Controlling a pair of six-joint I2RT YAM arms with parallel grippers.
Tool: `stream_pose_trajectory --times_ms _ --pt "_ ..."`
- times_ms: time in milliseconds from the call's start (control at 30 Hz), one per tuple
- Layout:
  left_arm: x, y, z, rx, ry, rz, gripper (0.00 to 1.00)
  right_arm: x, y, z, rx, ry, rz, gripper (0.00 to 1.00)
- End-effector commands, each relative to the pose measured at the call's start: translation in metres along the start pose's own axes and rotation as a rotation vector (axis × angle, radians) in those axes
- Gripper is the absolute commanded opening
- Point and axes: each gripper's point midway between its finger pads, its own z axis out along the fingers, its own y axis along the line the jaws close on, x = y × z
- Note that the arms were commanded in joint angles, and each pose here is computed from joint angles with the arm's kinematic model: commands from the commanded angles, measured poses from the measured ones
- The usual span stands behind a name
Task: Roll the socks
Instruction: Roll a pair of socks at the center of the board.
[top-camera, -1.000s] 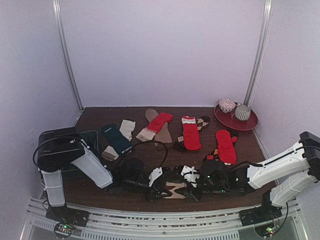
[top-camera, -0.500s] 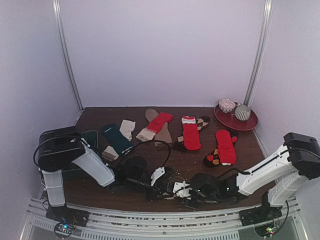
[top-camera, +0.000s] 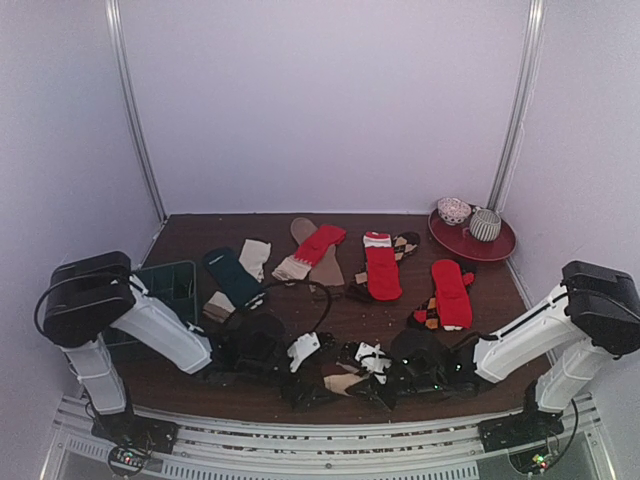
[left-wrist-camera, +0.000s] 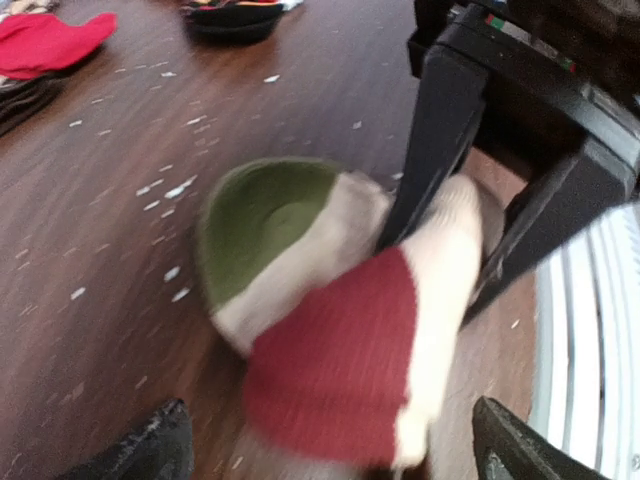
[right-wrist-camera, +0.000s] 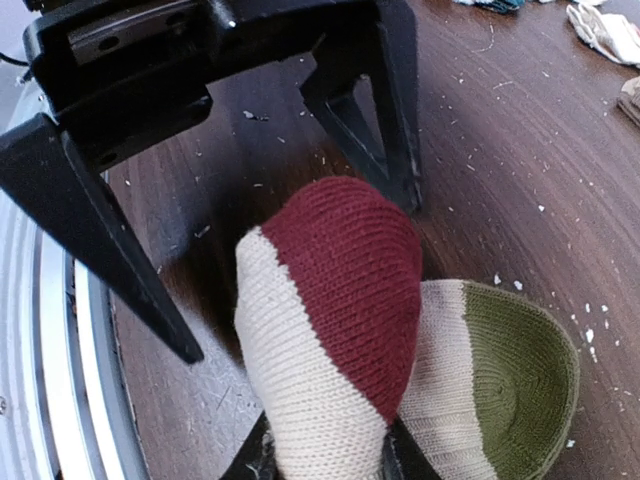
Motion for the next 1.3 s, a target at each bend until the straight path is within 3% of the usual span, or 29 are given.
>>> stream_pose_trajectory --times_ms 0,100,333,533,800,1000,1167,1267 --pt "-0.037 0.005 -0.038 -0.099 -0.204 0.221 0.98 0.08 0.017 -0.004 -0.11 0.255 0.148 0.16" --pt "-0.053 -0.021 -0.066 -0.028 -0.392 0.378 0.97 0.082 0.016 -0.004 -0.113 0.26 0.155 0.16" --pt "-0.045 -0.042 -0.059 0.109 -0.463 0.409 0.96 0.084 0.015 0.003 -0.12 0.282 0.156 0.16" --pt "-0.027 -0.048 -0.031 0.217 -0.352 0.378 0.91 0.083 0.013 0.001 -0.117 0.283 0.16 0.15" --pt "-0.014 -0.037 -0.013 0.189 -0.277 0.343 0.91 0.087 0.014 0.001 -0.128 0.304 0.164 0.15" --pt "0.011 -0.031 0.005 0.204 -0.167 0.292 0.84 0.083 0.016 0.001 -0.138 0.296 0.167 0.15" --pt "0.024 -0.033 0.013 0.24 -0.107 0.26 0.71 0.085 0.018 0.003 -0.155 0.305 0.177 0.15" --pt "0.031 -0.032 0.016 0.24 -0.068 0.247 0.54 0.087 0.017 0.005 -0.16 0.322 0.182 0.15"
